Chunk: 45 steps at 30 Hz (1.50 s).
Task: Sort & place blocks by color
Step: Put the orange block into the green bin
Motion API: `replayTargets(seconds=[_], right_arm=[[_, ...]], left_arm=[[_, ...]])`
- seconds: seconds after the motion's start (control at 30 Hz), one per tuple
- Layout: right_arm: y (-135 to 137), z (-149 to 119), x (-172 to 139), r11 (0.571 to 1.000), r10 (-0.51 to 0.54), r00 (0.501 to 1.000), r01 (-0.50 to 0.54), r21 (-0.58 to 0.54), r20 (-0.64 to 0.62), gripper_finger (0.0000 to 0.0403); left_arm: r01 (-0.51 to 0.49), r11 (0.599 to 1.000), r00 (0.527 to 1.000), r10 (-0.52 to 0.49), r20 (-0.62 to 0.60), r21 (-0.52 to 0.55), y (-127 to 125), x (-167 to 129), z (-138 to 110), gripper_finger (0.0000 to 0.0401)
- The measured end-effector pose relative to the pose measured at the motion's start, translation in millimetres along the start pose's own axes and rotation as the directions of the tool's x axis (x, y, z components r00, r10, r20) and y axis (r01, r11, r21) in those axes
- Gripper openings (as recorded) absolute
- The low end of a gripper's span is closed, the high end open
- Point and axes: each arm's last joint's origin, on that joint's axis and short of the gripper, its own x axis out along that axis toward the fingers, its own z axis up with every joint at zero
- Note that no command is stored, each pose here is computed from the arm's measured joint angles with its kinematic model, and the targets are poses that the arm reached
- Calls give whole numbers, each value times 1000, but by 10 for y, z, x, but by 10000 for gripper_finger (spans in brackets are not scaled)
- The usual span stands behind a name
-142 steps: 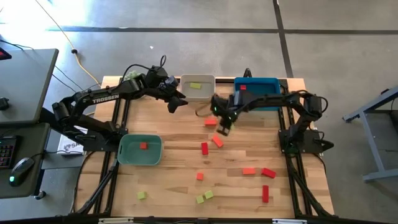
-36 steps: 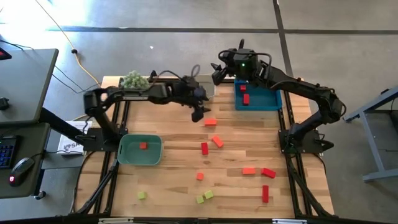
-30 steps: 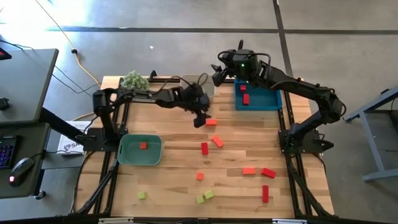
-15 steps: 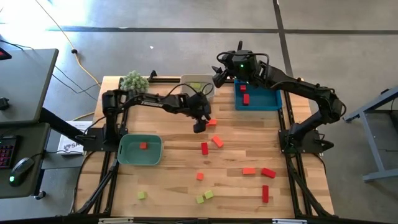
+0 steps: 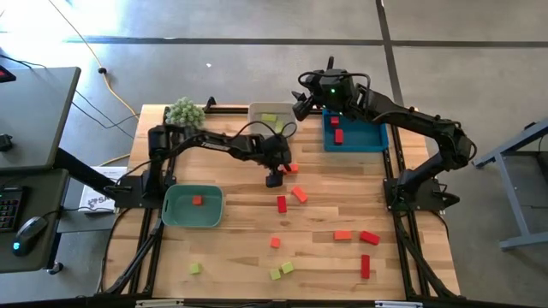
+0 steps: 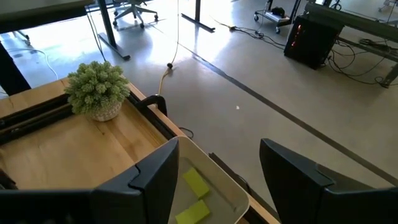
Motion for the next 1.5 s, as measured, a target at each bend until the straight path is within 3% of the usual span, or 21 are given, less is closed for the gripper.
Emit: replayTargets(seconds=[0.6,0.8,1.07,1.27,1.5], right_arm=[[-1,-14,0,1000,-2,1000,1,-5,-14,210],[-1,-15,0,1000,-2,1000,2,-5,-15,210],[-2,-21,0,1000,-2,1000,2,-15,-21,210],[-2,-21,0,999,-3,1000,2,-39,-21,210],[-4,-20,0,999,-9,1000,8,-41,-20,210]], left_arm=[[-37,999,999,37,-12,28,13,170,-58,251],[-35,999,999,35,-7,35,13,170,-54,206],[-35,999,999,35,-2,31,14,165,-47,102],[-20,999,1000,20,-9,-32,8,120,-42,102],[-24,994,998,18,-60,-109,0,-183,-13,102]])
